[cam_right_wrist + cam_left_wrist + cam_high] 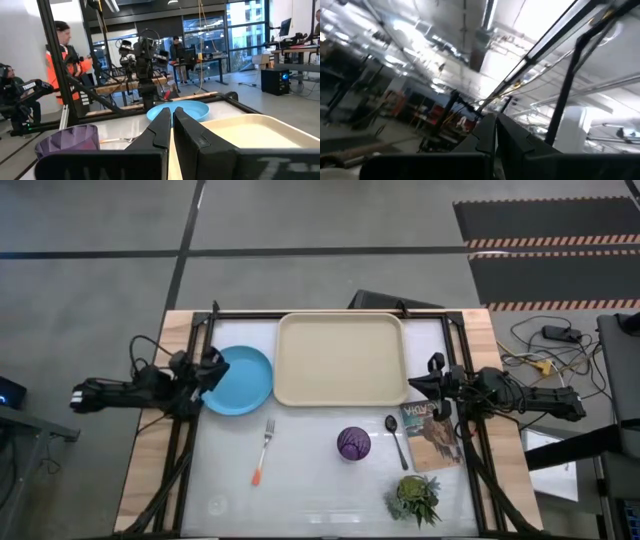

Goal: Pick and place plate/cup/fork/spoon on tray
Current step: Put the blue plate on the left of the tray

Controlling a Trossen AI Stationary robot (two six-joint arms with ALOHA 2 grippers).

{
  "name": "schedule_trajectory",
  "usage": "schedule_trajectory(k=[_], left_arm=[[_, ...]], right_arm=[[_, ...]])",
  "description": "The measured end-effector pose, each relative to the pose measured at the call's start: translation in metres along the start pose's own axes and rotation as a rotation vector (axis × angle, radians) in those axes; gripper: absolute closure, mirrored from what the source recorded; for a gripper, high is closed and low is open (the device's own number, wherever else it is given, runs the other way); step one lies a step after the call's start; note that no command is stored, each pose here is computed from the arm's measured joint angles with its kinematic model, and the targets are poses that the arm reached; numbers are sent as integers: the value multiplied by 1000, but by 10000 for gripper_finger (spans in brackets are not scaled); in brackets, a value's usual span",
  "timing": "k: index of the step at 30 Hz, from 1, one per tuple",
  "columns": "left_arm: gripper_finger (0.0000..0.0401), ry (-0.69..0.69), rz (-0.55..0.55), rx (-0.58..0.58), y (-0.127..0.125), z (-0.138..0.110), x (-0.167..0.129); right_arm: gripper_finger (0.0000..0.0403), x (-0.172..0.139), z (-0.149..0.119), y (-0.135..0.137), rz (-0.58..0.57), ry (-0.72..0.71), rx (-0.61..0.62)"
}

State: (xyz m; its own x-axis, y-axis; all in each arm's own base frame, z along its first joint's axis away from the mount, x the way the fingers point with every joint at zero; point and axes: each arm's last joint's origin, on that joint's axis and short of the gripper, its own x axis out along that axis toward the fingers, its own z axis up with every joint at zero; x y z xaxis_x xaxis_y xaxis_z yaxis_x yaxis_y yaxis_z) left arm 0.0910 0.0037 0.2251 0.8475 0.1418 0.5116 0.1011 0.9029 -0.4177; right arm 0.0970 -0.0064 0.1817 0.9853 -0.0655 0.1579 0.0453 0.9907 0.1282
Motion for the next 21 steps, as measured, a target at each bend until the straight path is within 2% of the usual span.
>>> schedule_trajectory(k=[4,10,13,19,21], left_arm=[[401,69,85,-37,-3,4,17],[401,326,315,-99,-5,-3,57],[401,547,501,-161,-3,-12,77],[401,1044,964,-230,2,-37,96],[401,1169,1042,-246,1,-41,105]], right_arm=[[394,0,0,0,0,0,-1],[394,0,0,0,0,-1,0],[394,0,0,0,0,0,0],[394,0,0,0,0,0,-1],[394,0,0,0,0,0,0]])
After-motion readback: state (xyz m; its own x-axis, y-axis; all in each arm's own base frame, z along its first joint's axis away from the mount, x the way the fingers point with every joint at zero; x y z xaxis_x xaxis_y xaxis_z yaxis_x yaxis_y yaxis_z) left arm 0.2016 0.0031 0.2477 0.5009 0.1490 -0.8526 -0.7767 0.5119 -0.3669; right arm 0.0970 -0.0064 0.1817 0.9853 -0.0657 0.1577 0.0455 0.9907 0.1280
